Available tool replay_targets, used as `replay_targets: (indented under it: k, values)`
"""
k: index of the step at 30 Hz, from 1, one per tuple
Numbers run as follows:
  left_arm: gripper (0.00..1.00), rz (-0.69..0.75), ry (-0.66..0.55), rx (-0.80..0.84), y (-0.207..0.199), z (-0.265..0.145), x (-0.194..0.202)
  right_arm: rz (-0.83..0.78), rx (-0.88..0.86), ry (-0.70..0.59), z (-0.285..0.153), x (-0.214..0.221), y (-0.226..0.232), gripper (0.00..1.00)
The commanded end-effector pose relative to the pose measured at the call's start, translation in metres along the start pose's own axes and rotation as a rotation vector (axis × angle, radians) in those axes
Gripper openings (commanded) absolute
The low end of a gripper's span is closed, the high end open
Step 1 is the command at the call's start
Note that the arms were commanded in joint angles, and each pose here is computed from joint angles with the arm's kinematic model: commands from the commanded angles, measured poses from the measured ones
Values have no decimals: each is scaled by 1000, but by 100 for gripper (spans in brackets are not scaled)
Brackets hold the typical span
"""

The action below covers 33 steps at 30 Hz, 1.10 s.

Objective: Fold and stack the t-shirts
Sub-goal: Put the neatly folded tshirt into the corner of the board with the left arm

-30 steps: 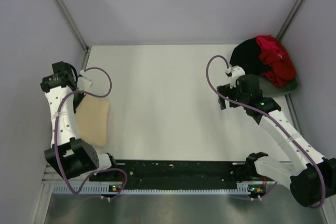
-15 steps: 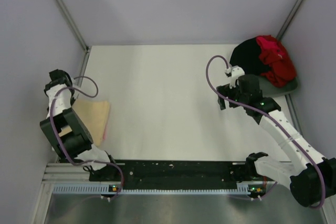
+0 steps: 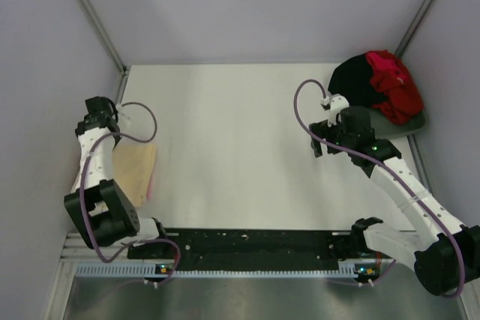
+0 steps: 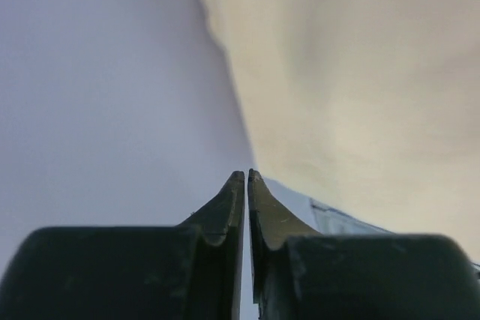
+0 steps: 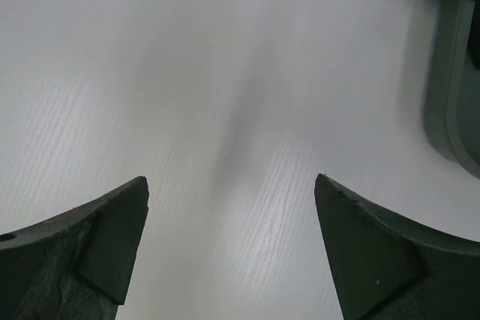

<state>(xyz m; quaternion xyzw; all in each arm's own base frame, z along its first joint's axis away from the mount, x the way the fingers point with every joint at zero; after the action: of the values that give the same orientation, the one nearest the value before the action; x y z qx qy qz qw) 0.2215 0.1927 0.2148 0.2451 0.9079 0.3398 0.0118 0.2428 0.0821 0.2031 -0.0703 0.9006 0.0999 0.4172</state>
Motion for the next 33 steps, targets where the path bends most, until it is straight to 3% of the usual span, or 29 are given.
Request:
replay_targets:
  k: [1, 3, 4, 7, 9, 11, 19, 23, 25, 28, 31, 33]
  values:
    - [19, 52, -278, 221, -60, -38, -36, 7, 2, -32, -3, -6, -1, 90]
    - [39, 107, -458, 274, -81, -64, -59, 17, 11, -36, -1, -5, -2, 91]
    - [46, 124, -559, 292, -88, -77, -70, 20, 16, -43, -1, -6, -2, 99]
    - [58, 176, -918, 341, -103, -122, -104, 34, 35, -86, -4, -8, -5, 99]
    - [98, 177, -1093, 385, -105, -146, -119, 36, 41, -121, -6, -9, -6, 99]
    - [98, 169, -1228, 418, -110, -161, -138, 38, 38, -154, -6, -9, -6, 99]
    - [98, 77, -1360, 311, -148, -160, -208, 59, -25, -373, -3, -14, -3, 99]
    - [98, -100, -1498, 304, -164, -152, -220, 39, 22, -460, 5, -8, -15, 99]
    - [99, -214, -1514, 256, -167, -139, -223, 50, 35, -473, 11, -2, -21, 99]
    - [98, -232, -1541, 219, -181, -120, -224, 46, 44, -472, 22, 10, -26, 99]
    - [99, -300, -1424, 245, -183, -106, -224, 47, 56, -462, 30, 20, -29, 99]
    - [99, -340, -1427, 220, -182, -102, -223, 36, 59, -458, 33, 24, -30, 99]
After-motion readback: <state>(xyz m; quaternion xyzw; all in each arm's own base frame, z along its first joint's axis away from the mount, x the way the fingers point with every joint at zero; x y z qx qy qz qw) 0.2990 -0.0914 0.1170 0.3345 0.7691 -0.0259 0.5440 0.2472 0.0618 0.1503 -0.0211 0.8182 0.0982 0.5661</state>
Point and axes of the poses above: each gripper's point midway between its finger pads, its own z axis out along the fingers, its own y axis along the line the jaws close on, x = y × z, the point moved 6 cm from there along -z, back along the fingers, and after that the axes turned 12 degrees about z, right-handed, at the moved point
